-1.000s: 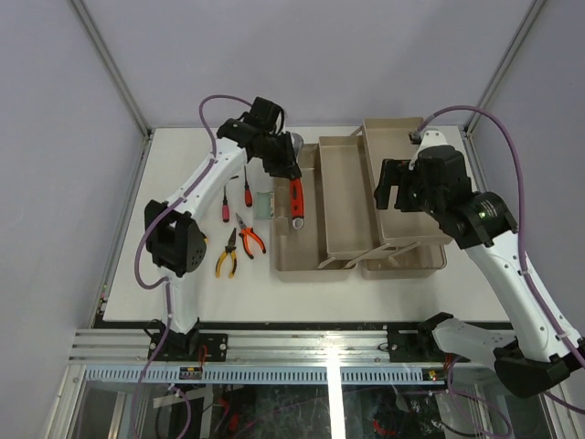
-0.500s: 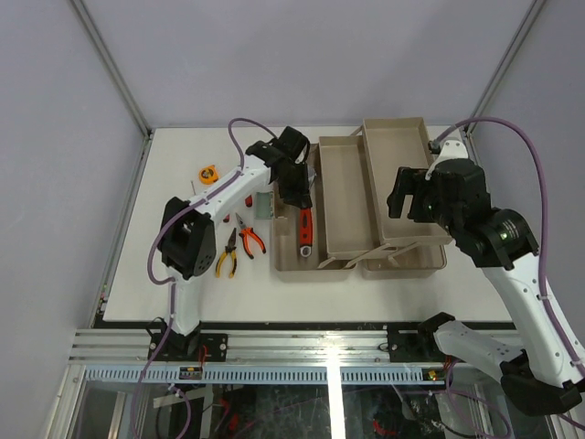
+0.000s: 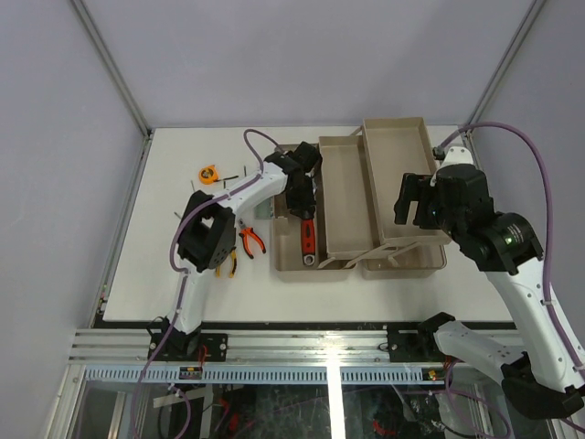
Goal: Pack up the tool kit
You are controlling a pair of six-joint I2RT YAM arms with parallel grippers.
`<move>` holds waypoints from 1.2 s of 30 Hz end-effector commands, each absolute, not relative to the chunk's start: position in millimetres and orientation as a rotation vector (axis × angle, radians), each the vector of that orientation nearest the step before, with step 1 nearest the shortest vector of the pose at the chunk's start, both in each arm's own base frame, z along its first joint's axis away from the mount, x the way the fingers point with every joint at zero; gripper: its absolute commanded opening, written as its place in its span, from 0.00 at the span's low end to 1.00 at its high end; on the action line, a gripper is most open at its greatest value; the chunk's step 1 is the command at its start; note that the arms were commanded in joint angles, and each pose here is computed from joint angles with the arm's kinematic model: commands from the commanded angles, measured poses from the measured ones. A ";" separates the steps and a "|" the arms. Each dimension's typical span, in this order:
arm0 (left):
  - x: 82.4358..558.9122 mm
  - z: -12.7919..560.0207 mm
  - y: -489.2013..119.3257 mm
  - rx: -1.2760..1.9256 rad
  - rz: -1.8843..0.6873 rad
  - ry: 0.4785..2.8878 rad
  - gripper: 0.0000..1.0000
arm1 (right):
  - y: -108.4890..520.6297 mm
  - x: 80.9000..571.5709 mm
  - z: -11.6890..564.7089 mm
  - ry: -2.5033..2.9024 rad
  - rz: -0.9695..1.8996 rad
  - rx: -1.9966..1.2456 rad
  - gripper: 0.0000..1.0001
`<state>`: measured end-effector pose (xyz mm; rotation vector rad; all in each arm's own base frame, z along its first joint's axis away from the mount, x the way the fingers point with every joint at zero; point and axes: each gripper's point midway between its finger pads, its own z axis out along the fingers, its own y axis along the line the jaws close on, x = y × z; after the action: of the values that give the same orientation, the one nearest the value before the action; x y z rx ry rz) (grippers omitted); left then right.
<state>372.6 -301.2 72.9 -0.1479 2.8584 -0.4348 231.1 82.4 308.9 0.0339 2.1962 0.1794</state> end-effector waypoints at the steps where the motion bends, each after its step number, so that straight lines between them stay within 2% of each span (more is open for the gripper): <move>1: 397.9 101.3 -318.8 -0.194 -0.509 2.727 0.00 | 66.3 224.1 326.8 2.146 0.134 0.088 0.90; 17: 380.3 42.6 -314.0 -0.161 -0.380 2.848 0.02 | 58.6 218.5 338.7 2.155 0.097 0.095 0.90; 19: 379.8 37.5 -314.6 -0.145 -0.369 2.854 0.09 | 55.6 215.8 340.7 2.148 0.091 0.103 0.90; 25: 383.1 29.8 -316.1 -0.115 -0.345 2.849 0.40 | 52.2 213.0 340.7 2.149 0.079 0.109 0.90; 30: 393.9 44.2 -321.6 -0.093 -0.361 2.797 0.47 | 52.9 213.6 340.1 2.152 0.080 0.107 0.90; 33: 401.2 65.1 -324.0 -0.078 -0.381 2.745 0.57 | 55.5 215.1 339.7 2.153 0.091 0.101 0.90; 36: 405.8 87.2 -319.8 -0.086 -0.376 2.693 0.60 | 58.5 217.7 339.7 2.148 0.104 0.097 0.90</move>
<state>382.8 -312.1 34.2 -0.1122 2.8574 -0.3277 212.9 57.8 325.2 0.0717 2.2013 0.0818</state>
